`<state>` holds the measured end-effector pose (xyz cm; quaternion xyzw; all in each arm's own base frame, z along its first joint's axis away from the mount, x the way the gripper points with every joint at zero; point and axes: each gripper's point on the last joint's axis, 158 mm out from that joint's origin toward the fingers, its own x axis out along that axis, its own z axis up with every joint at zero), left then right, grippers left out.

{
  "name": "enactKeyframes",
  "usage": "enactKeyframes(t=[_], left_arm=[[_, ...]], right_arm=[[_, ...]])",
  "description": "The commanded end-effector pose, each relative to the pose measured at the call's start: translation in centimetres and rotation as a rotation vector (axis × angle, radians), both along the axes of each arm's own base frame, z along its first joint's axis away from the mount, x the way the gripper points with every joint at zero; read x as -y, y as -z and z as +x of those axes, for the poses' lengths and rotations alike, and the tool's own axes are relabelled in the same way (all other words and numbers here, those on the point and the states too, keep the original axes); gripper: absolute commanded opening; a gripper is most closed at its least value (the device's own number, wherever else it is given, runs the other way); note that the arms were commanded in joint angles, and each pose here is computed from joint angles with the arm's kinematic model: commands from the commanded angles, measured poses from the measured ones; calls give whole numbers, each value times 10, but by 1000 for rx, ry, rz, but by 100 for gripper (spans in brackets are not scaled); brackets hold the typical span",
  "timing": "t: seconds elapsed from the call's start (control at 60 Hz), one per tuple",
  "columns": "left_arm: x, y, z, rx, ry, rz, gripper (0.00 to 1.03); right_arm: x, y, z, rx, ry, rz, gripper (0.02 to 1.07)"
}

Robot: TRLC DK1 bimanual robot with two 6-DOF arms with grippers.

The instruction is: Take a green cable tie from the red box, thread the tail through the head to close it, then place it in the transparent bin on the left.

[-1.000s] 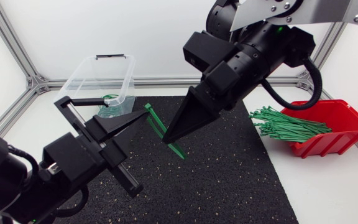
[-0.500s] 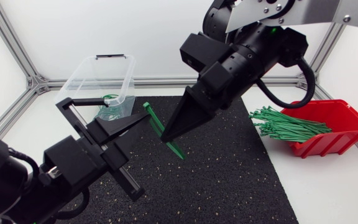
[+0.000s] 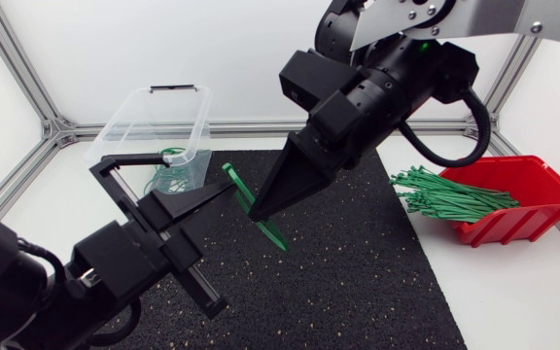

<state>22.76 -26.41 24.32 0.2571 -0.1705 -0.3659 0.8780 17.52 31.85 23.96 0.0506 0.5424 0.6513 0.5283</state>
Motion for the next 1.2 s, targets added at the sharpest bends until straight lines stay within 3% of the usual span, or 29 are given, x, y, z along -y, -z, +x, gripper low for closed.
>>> enactKeyframes(t=[0.0,0.533,0.733,1.183], left_arm=[[2,14,-3,14,9,50,4],[15,10,-12,49,34,76,4],[17,7,-15,54,32,71,4],[13,3,-22,61,25,56,4]], right_arm=[[-2,-8,1,13,-10,31,7],[-5,-17,6,14,-7,25,7],[-8,-4,4,0,-23,-17,7],[-4,1,12,98,-5,-61,7]])
